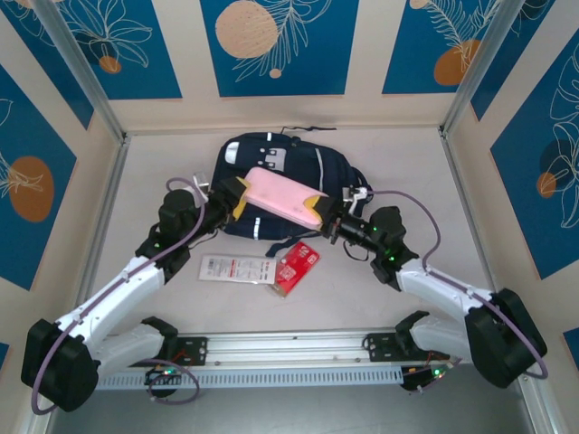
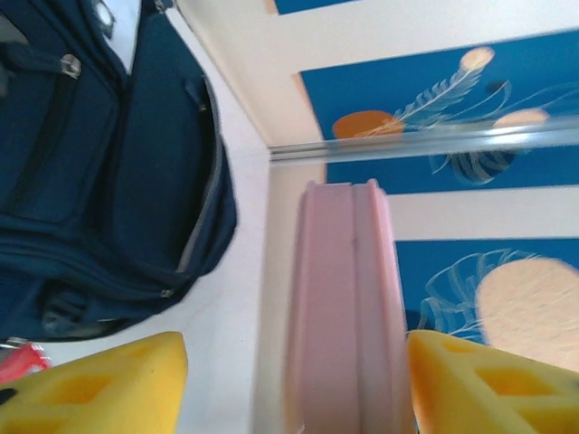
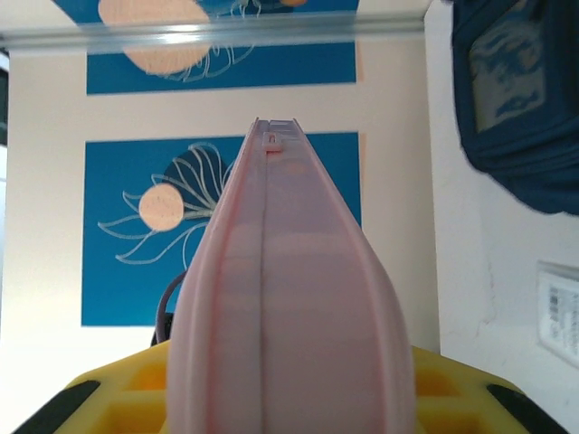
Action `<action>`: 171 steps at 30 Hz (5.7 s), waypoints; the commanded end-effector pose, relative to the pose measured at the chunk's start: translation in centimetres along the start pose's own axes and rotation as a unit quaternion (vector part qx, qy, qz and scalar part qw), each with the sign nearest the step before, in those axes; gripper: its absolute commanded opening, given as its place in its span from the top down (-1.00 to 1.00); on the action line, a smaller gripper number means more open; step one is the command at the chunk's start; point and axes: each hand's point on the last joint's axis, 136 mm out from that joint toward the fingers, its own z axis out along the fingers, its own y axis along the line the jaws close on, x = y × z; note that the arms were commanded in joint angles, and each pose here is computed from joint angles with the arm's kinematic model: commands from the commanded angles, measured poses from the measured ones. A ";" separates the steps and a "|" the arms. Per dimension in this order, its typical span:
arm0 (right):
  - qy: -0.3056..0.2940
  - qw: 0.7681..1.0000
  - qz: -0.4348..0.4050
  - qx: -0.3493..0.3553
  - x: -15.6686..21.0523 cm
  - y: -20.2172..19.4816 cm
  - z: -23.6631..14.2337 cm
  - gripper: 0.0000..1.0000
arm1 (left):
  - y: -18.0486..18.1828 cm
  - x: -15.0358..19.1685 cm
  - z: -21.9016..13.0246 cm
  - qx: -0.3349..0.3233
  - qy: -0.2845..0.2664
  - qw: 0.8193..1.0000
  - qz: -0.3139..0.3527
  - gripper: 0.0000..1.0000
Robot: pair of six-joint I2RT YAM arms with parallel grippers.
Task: Pack the student bag
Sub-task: Pick up the pencil case from the bottom-center of the table, then open the student bag at the top-center of the table, then place the pencil case in the student bag, then close the student bag at the top-center of the table.
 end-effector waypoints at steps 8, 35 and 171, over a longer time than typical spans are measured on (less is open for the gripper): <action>-0.149 0.979 -0.072 0.116 -4.1 -2.8 -9.5 0.46 | -0.8 -1.8 1.8 -0.125 0.018 0.968 0.216 -0.60; -0.235 0.917 -0.159 0.281 -3.8 -7.7 -18.7 0.35 | 5.8 5.3 27.7 -0.201 0.268 0.890 0.310 -0.40; -0.211 0.890 -0.213 0.344 -9.1 -8.1 -11.9 -0.62 | -4.4 -1.6 22.6 -0.032 0.297 0.912 0.280 0.11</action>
